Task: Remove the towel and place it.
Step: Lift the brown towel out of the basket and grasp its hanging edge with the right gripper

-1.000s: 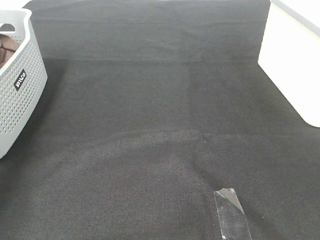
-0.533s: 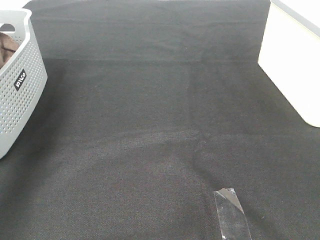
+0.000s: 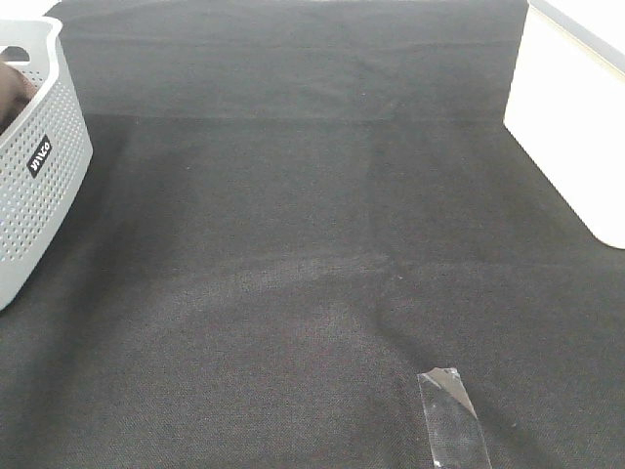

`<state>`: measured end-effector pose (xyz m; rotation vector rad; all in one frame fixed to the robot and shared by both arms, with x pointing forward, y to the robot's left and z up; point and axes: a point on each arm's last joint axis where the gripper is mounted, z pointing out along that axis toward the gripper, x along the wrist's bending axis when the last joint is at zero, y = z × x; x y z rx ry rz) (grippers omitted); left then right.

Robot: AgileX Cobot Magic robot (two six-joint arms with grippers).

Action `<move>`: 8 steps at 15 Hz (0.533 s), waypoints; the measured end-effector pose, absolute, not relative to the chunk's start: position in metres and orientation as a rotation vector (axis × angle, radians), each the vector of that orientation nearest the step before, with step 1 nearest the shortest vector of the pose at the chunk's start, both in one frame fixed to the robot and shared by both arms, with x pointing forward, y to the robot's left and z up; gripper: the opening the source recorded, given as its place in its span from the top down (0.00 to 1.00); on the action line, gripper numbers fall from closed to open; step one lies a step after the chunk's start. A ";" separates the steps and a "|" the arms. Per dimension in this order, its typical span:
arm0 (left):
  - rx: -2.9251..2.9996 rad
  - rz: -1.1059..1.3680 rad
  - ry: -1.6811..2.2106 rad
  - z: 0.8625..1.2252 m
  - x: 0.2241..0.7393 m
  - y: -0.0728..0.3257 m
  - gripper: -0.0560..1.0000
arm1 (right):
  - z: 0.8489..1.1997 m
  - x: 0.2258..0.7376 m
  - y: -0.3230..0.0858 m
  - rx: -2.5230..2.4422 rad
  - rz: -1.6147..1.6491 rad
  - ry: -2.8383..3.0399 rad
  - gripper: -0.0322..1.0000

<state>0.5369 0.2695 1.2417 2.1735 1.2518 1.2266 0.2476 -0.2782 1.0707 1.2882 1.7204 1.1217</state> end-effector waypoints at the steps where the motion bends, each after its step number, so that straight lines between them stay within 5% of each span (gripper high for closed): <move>1: 2.135 1.247 1.180 1.252 0.527 0.260 0.95 | 1.078 0.258 -0.272 1.217 1.196 1.738 0.17; 8: 2.020 1.230 0.561 1.282 0.483 0.161 0.95 | 1.084 0.374 -0.221 0.684 1.852 2.116 0.17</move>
